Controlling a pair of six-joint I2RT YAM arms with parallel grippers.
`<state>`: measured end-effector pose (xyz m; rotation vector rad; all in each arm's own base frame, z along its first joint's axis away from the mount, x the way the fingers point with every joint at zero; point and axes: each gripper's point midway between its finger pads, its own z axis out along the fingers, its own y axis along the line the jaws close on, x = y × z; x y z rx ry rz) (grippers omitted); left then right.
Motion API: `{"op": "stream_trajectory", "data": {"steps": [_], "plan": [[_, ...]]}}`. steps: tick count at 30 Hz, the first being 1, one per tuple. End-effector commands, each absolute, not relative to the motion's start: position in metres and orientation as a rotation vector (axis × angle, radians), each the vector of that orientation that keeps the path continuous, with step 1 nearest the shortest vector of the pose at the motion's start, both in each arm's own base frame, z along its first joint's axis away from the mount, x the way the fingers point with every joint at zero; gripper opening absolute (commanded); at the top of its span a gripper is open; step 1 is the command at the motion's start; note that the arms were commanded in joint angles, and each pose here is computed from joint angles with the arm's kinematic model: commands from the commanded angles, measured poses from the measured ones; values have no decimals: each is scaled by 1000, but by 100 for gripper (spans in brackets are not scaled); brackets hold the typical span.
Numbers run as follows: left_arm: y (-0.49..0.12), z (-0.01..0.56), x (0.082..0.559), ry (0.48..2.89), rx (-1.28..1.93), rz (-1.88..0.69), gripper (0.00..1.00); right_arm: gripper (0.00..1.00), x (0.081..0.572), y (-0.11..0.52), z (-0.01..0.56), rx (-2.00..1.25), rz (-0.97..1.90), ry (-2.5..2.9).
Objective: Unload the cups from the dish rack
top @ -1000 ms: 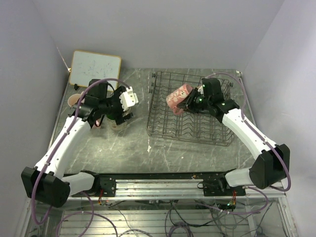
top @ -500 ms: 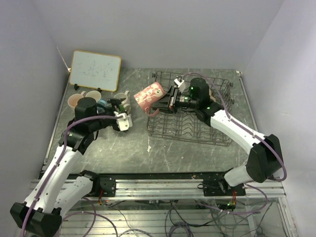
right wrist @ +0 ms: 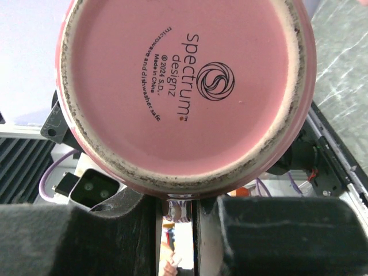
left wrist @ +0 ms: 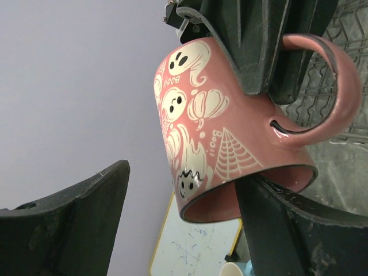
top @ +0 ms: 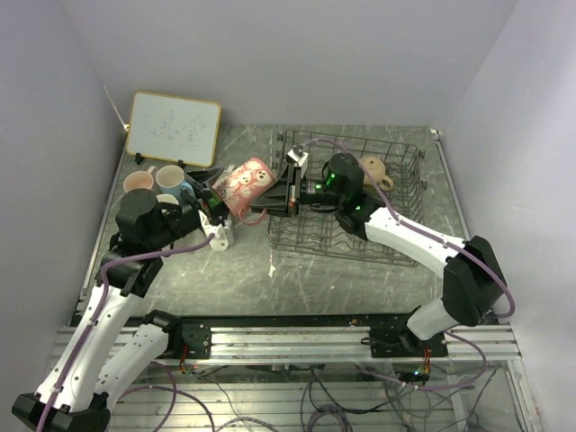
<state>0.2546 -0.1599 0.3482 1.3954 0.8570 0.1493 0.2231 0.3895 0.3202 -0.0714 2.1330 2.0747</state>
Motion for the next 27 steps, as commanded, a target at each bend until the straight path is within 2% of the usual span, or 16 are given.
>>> {"op": "stream_trajectory", "data": {"steps": [1, 5, 6, 7, 10, 11, 14, 17, 21, 23, 25, 27], "plan": [[-164, 350, 250, 795, 1418, 165, 84, 0, 204, 393, 366, -230, 2223, 1907], [-164, 355, 250, 791, 1395, 161, 80, 0, 199, 395, 368, -243, 2252, 1905], [-164, 357, 250, 789, 1389, 162, 76, 0, 198, 395, 368, -242, 2256, 1907], [-165, 359, 250, 788, 1388, 158, 70, 0, 198, 395, 368, -242, 2259, 1906], [-167, 366, 249, 778, 1361, 141, 33, 0, 196, 395, 367, -233, 2279, 1909], [-167, 368, 248, 765, 1351, 139, 24, 0, 196, 395, 366, -229, 2284, 1913], [-170, 371, 245, 732, 1354, 134, 13, 0, 198, 396, 361, -228, 2283, 1929], [-171, 367, 249, 772, 1373, 113, 7, 18, 202, 395, 355, -222, 2261, 1952], [-170, 353, 260, 893, 1397, 74, 7, 64, 224, 386, 339, -168, 2142, 2030], [-167, 347, 273, 992, 1387, 75, 7, 79, 242, 376, 322, -109, 2043, 2097], [-165, 338, 288, 1117, 1382, 69, 7, 87, 258, 362, 303, -48, 1945, 2168], [-163, 324, 305, 1270, 1385, 62, 7, 91, 273, 344, 287, 19, 1857, 2212]]}}
